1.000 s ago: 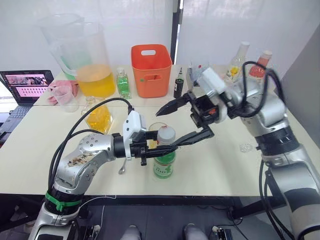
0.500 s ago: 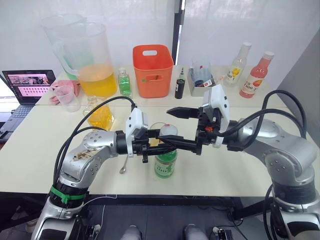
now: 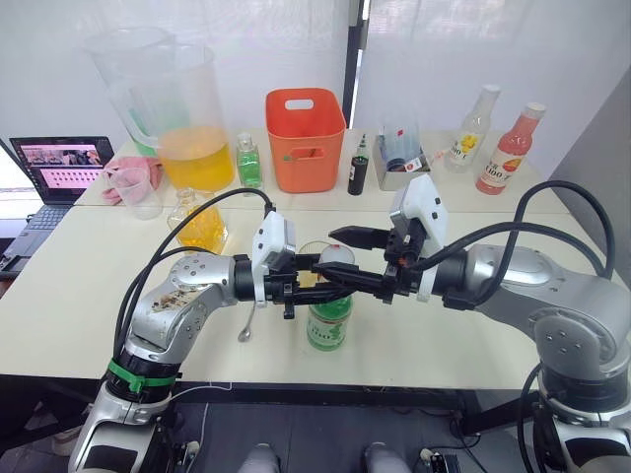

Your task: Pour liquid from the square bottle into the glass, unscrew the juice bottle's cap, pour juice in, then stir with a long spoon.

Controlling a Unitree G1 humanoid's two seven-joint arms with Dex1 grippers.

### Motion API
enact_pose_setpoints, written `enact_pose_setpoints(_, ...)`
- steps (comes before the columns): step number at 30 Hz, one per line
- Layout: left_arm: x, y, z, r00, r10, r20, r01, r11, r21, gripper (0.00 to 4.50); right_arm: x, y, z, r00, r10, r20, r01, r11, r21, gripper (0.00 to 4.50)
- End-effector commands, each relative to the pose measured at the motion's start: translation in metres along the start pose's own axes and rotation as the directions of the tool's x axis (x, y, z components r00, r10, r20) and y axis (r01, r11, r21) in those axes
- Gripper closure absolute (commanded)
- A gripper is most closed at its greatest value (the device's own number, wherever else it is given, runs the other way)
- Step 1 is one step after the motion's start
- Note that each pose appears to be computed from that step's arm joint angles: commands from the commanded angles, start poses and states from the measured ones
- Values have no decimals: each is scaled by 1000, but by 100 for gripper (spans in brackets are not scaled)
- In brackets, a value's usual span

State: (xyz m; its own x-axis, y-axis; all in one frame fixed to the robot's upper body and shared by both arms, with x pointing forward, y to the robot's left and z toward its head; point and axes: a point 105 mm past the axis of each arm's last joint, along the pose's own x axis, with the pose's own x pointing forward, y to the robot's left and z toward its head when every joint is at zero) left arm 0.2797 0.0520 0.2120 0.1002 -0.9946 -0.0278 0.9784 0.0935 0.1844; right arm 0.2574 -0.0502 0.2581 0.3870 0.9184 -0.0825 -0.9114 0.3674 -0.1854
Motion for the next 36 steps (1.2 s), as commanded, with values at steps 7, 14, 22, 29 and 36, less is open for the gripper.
enact_pose_setpoints(7, 2, -8, -11, 999, -22, -31, 21, 999, -33, 288, -1, 6, -2, 981, 190, -35, -193, 972, -135, 282)
enact_pose_setpoints(14, -4, -7, -8, 999, 26, -43, -26, 1000, -12, 288, 13, 1, 5, 845, 530, -64, -528, 811, -251, 282)
enact_pose_setpoints(22, -12, -9, -7, 995, 82, -54, -82, 997, -1, 288, 24, -4, 13, 655, 747, -118, -738, 596, -317, 282)
enact_pose_setpoints(29, -18, -9, -9, 992, 106, -65, -107, 994, -7, 288, 25, -13, 13, 657, 743, -127, -740, 603, -297, 232)
enact_pose_setpoints(36, -19, -4, -9, 991, 119, -65, -120, 993, 0, 288, 11, -17, 28, 718, 693, -57, -673, 672, -307, 4)
